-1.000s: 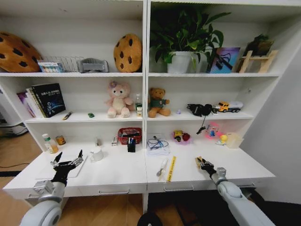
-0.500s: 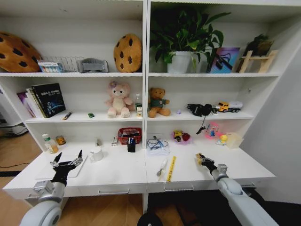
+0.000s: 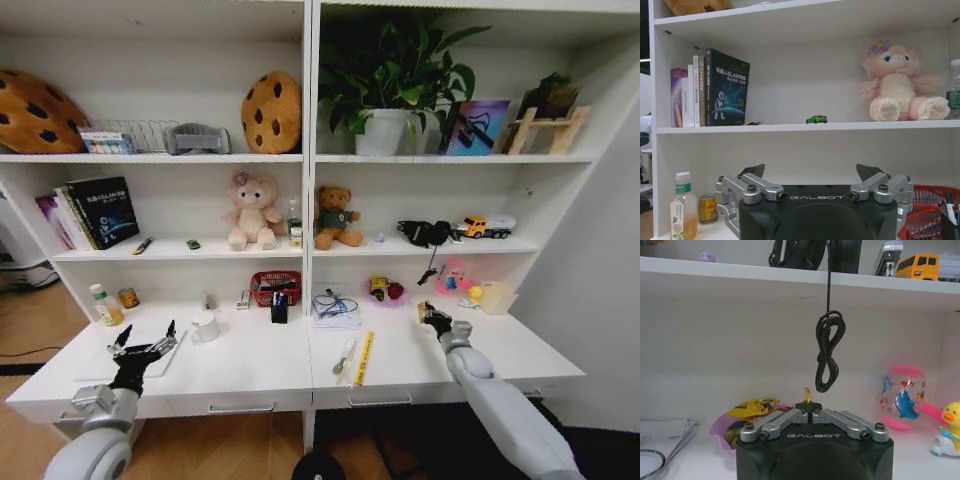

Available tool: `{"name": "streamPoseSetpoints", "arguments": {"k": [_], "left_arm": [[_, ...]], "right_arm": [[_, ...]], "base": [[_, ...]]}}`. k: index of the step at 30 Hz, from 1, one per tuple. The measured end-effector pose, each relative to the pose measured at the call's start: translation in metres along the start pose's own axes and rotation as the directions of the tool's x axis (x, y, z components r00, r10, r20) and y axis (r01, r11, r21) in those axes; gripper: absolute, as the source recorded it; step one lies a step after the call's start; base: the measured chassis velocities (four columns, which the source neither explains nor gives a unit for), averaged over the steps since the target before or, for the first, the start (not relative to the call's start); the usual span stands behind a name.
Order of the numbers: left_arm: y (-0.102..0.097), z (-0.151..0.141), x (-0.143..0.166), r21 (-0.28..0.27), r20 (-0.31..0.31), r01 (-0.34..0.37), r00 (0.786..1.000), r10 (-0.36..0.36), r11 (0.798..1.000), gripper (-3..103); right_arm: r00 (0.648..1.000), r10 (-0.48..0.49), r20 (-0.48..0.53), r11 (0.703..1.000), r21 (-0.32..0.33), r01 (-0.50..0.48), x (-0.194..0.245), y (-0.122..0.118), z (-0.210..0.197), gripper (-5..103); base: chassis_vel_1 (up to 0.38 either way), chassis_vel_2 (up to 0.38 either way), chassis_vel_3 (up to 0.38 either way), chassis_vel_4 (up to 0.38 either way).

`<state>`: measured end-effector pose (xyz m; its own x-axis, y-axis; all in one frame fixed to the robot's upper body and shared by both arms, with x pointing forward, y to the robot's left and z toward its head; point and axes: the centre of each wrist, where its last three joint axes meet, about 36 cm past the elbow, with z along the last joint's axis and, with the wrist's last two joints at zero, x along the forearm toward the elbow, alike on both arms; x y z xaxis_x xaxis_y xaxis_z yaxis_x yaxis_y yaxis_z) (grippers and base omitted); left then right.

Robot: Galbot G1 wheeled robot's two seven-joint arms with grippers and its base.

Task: Organize the objects on the table.

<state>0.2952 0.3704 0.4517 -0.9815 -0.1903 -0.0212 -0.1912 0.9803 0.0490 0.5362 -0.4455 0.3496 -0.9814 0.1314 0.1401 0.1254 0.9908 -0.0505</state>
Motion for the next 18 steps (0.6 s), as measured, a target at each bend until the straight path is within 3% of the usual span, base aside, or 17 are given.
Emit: {"name": "streamPoseSetpoints", "arguments": {"k": [18], "left_arm": [[-0.001,0.000,-0.002,-0.002,0.000,-0.011,1.000,0.011,1.000,100]], "right_arm": [[1.000,-0.018,-0.015,1.000,-0.021,0.017,-0.018,0.004,-0.013,0]], "base": [[0.000,0.000,0.000,0.000]]}}
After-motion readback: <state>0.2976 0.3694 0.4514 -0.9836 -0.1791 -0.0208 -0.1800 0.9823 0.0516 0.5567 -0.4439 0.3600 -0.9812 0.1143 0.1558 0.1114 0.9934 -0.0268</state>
